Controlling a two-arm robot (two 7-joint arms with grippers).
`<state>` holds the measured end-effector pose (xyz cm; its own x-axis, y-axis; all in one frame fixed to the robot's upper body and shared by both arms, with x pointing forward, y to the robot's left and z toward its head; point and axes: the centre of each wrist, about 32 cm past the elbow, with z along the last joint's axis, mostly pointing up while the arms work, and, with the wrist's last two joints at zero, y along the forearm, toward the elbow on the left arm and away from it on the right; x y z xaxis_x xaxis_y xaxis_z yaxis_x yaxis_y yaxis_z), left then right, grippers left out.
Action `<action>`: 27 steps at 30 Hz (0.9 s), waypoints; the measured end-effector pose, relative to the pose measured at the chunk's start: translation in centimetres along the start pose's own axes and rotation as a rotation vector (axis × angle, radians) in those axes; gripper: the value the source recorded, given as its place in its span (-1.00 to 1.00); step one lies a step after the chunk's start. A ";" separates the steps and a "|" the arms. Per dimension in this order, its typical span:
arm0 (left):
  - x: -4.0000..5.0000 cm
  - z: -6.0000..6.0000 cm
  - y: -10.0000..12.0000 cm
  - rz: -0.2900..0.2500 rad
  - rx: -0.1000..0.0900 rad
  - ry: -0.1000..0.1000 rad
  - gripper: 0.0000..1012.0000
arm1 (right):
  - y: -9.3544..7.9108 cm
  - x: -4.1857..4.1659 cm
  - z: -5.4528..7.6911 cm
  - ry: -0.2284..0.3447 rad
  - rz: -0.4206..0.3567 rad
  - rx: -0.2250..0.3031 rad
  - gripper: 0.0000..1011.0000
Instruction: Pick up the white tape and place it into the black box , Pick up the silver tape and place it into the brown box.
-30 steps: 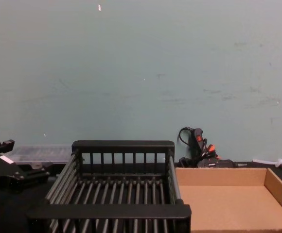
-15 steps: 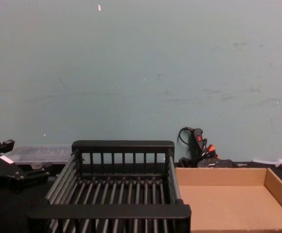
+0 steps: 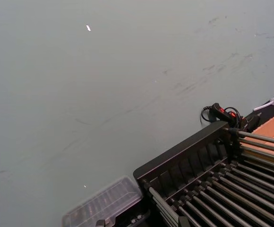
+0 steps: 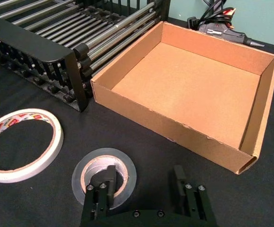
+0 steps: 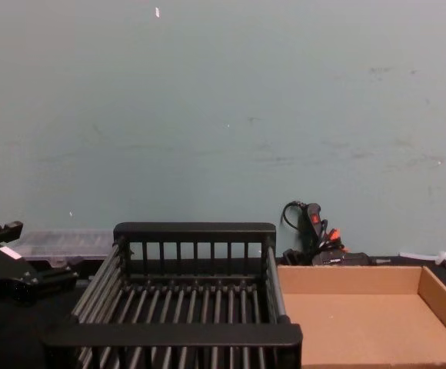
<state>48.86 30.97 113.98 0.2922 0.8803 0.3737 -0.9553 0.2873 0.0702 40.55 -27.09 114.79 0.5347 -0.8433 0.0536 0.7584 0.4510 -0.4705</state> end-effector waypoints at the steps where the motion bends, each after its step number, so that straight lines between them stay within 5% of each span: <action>1: 0.00 0.0 0.0 0.000 0.000 0.000 0.98 | 0.0 0.00 0.0 0.000 0.000 0.000 0.50; 19: 0.00 0.0 0.0 0.000 0.000 0.000 0.98 | 0.0 0.00 0.0 0.001 0.000 0.001 -0.65; 27: 0.00 0.0 0.0 0.000 0.000 0.000 0.98 | 0.0 0.00 0.0 0.001 0.000 0.001 -0.71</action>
<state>48.86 30.97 113.98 0.2923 0.8803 0.3738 -0.9552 0.2874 0.0702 40.55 -27.09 114.78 0.5343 -0.8436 0.0529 0.7587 0.4510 -0.4700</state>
